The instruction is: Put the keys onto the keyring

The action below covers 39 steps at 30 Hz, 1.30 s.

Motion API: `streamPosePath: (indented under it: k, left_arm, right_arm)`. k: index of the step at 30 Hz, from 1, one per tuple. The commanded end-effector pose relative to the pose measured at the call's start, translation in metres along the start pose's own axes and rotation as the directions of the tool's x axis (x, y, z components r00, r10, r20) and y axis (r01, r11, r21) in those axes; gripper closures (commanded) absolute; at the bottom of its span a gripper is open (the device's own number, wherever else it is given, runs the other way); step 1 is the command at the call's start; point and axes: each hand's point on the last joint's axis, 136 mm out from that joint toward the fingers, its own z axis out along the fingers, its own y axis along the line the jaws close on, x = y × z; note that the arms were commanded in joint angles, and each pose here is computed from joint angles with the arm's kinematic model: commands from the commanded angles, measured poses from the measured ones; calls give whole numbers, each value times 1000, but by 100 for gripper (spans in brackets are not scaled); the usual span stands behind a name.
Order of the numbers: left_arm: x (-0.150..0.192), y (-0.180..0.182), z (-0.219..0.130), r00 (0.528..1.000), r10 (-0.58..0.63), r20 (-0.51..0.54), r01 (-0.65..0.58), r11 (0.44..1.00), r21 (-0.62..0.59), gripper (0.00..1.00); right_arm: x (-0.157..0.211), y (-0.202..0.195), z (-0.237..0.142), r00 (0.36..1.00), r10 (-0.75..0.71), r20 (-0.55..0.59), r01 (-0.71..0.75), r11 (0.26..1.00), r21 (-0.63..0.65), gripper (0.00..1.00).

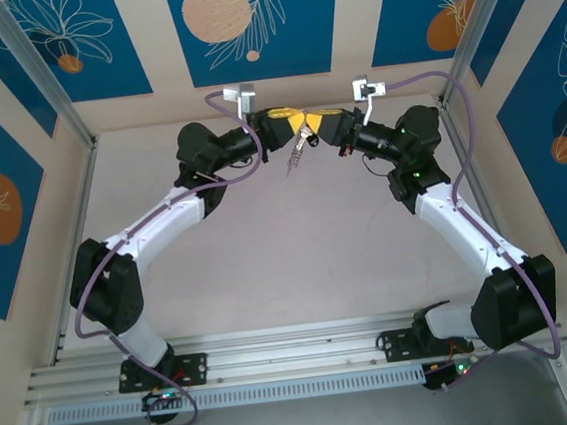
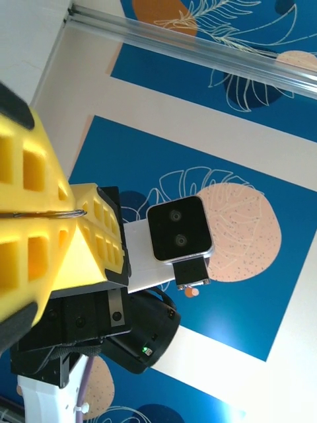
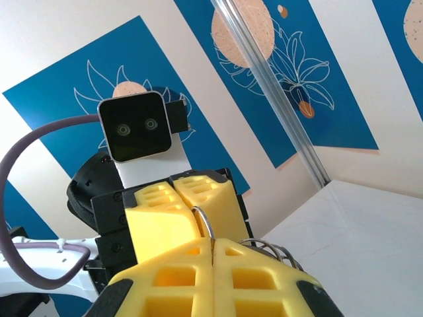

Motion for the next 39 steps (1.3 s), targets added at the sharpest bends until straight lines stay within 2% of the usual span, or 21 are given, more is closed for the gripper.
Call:
streamPosePath:
  k: [1, 3, 8, 25, 34, 39]
  left_arm:
    - [-1, -18, 7, 998, 44, -42, -43, 999, 11, 87]
    - [0, -17, 6, 996, 64, -65, -65, 998, -7, 82]
    - [-3, -15, 0, 989, 100, -110, -104, 994, -26, 77]
    - [-10, -10, -20, 969, 147, -200, -159, 986, -44, 73]
    - [-11, -16, -30, 926, 191, -324, -195, 981, 21, 73]
    - [-7, -19, -34, 900, 183, -396, -166, 983, 76, 73]
  right_arm:
    - [7, 10, 5, 998, -14, -55, 12, 999, -37, 100]
    - [7, 7, 5, 998, -22, -65, 21, 1000, -22, 100]
    - [7, 3, 2, 994, -39, -99, 38, 999, -5, 100]
    - [12, -8, -7, 989, -42, -143, 46, 999, 22, 100]
    - [18, -6, -8, 973, -101, -208, 112, 993, 43, 100]
    - [20, -6, -9, 962, -145, -230, 166, 983, 73, 100]
